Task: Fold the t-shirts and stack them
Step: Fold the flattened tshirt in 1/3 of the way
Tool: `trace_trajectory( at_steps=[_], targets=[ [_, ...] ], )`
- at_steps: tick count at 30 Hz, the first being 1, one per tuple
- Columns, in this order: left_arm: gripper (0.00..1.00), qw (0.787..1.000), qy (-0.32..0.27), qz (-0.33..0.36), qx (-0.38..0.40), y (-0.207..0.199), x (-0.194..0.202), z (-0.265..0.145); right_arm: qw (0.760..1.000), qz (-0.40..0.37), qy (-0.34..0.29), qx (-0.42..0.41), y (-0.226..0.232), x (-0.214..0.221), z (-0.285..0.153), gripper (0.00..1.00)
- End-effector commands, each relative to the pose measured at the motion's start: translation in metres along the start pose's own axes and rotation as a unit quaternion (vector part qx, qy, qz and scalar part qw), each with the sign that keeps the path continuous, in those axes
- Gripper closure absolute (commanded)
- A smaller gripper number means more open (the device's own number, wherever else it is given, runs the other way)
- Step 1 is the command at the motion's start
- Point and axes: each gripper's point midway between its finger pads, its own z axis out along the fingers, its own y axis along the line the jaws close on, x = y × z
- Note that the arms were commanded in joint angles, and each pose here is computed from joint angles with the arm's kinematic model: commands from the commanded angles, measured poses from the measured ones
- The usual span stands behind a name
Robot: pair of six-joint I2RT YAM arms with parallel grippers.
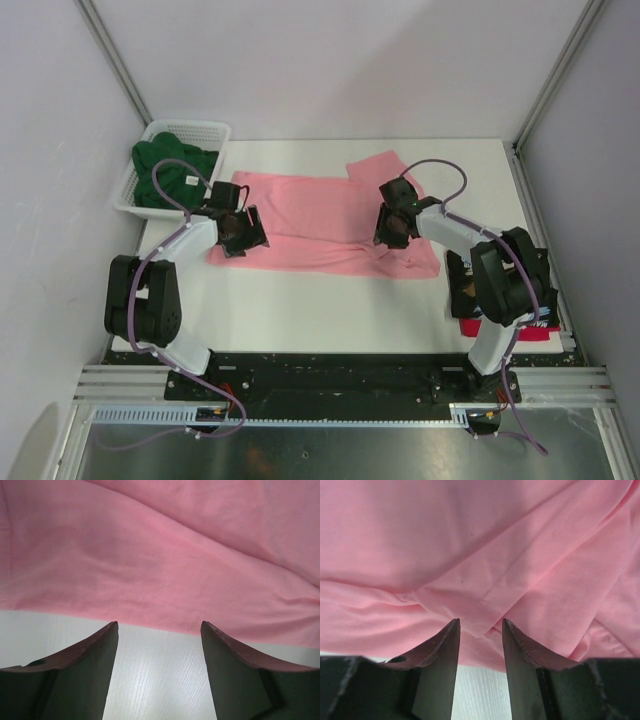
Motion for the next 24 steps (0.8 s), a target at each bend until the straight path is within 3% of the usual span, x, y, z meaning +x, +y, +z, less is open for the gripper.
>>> trace_trajectory(
  at_steps=[1, 13, 20, 24],
  targets=[
    [0.29, 1.000, -0.014, 0.012, 0.021, -0.007, -0.001, -0.010, 1.000, 0.013, -0.002, 0.017, -0.006, 0.008, 0.014, 0.56],
    [0.29, 1.000, -0.015, 0.020, 0.017, -0.004, -0.002, -0.009, 1.000, 0.024, 0.000, 0.014, -0.004, 0.016, 0.030, 0.51],
    [0.29, 1.000, -0.015, 0.023, 0.013, -0.002, -0.001, -0.008, 1.000, 0.029, 0.002, 0.009, -0.001, 0.017, 0.036, 0.59],
    [0.30, 1.000, -0.015, 0.023, 0.013, -0.002, -0.001, -0.008, 1.000, 0.027, -0.010, 0.004, 0.003, 0.008, 0.034, 0.72]
  ],
)
